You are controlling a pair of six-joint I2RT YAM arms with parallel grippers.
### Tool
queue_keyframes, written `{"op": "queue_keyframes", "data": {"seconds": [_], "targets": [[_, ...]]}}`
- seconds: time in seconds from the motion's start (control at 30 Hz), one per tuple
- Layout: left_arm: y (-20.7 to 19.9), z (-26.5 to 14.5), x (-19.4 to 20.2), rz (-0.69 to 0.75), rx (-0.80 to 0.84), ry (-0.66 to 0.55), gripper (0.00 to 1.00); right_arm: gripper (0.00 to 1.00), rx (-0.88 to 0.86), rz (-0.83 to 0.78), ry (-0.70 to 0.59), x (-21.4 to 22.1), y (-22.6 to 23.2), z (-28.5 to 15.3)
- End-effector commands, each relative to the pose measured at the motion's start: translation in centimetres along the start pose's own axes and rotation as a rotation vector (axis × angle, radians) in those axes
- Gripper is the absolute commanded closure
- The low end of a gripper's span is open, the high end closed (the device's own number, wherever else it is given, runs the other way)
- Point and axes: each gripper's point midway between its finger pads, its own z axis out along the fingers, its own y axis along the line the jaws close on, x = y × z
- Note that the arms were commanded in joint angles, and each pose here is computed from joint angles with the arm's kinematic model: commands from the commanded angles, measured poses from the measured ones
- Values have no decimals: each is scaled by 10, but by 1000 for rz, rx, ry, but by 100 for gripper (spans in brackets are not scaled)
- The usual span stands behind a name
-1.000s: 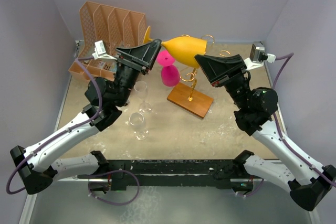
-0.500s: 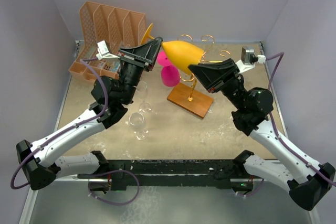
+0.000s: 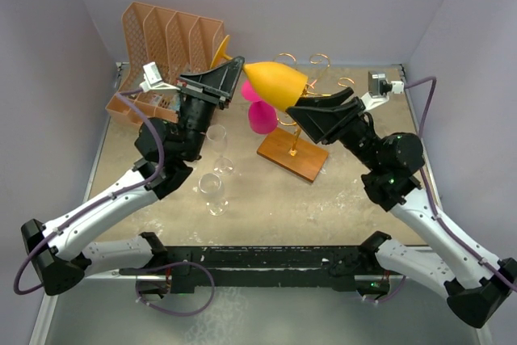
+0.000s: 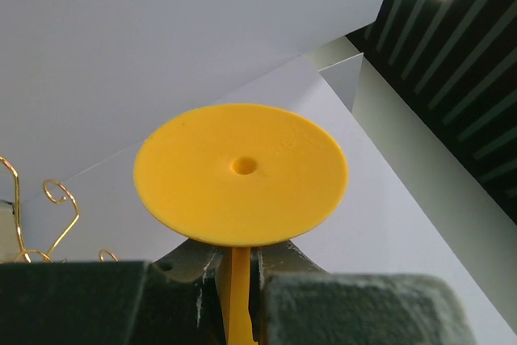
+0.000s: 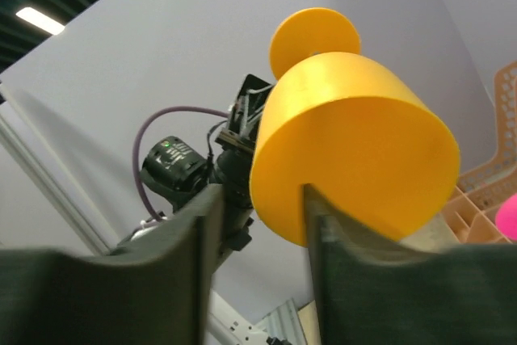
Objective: Place the wine glass upside down on the wine glass rack
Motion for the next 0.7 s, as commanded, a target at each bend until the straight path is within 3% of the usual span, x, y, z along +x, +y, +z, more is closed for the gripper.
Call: {"op": "queue_keyframes", "data": {"seconds": [0.0, 0.2, 0.27, 0.43, 0.67], "targets": [[-45, -10, -31, 75, 91, -39, 100, 34, 80, -72, -31, -25, 11, -7], [-38, -26, -29, 267, 49, 43, 100, 30, 221, -107, -8, -29, 0, -26], [-36, -31, -18, 383, 73, 124, 100, 30, 269, -123, -17, -34, -4, -32], [-13, -64, 32, 615, 148, 466, 100, 28, 283, -109, -20, -46, 9, -29], [7, -89, 53, 729, 227, 603, 100, 28, 284, -54, 76, -35, 4, -5]]}}
